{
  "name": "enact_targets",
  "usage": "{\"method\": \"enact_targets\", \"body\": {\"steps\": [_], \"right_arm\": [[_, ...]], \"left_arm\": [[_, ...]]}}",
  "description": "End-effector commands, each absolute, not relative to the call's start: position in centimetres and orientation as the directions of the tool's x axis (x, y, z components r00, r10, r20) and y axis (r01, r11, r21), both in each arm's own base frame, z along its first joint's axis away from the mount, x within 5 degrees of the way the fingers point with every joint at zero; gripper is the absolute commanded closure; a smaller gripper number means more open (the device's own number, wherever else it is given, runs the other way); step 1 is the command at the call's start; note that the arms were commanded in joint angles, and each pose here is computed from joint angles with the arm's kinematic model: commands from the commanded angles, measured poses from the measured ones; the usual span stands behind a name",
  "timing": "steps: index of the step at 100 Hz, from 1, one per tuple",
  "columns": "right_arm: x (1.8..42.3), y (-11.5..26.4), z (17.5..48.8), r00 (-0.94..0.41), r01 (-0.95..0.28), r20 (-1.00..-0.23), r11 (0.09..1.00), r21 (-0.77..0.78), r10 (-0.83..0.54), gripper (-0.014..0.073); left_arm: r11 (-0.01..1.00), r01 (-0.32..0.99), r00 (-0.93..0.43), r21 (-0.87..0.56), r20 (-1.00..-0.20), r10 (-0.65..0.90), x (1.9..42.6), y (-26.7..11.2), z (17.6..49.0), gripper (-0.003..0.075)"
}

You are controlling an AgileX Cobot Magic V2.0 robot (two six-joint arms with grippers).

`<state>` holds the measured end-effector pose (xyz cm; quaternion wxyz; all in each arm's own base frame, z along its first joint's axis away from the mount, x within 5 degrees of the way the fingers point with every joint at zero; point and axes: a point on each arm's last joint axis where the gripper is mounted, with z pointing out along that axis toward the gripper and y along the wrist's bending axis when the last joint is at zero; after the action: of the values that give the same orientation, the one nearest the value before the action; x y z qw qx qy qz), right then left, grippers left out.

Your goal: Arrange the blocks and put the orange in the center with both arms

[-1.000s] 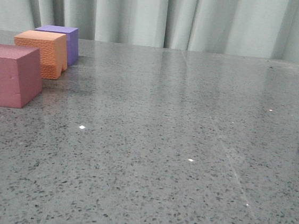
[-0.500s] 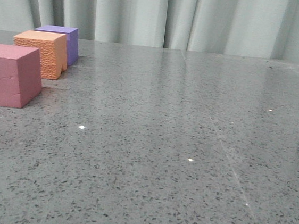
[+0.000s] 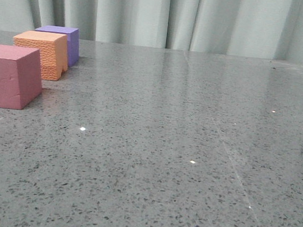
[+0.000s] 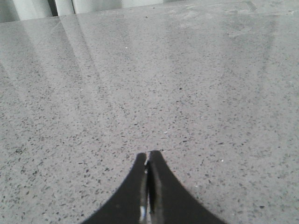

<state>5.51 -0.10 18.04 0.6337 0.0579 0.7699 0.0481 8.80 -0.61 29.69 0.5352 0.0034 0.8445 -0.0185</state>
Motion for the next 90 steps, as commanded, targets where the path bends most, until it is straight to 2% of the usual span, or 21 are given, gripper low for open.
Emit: {"method": "enact_targets", "body": {"steps": [1, 65, 90], "right_arm": [[5.44, -0.05, 19.39, -0.074, 0.007, -0.987, 0.990, 0.141, 0.141, 0.0715], [5.44, -0.05, 19.39, -0.074, 0.007, -0.987, 0.990, 0.141, 0.141, 0.0715], [5.44, -0.05, 19.39, -0.074, 0.007, -0.987, 0.990, 0.141, 0.141, 0.0715]], "left_arm": [[0.998, 0.048, -0.362, -0.028, -0.932, -0.009, 8.96, -0.75, 30.96, 0.0739], [0.998, 0.055, -0.350, -0.024, -0.937, -0.003, 9.00, -0.78, 31.07, 0.0739], [0.989, 0.133, -0.224, -0.063, -0.974, -0.032, 8.46, -1.15, 31.40, 0.0739]]}}
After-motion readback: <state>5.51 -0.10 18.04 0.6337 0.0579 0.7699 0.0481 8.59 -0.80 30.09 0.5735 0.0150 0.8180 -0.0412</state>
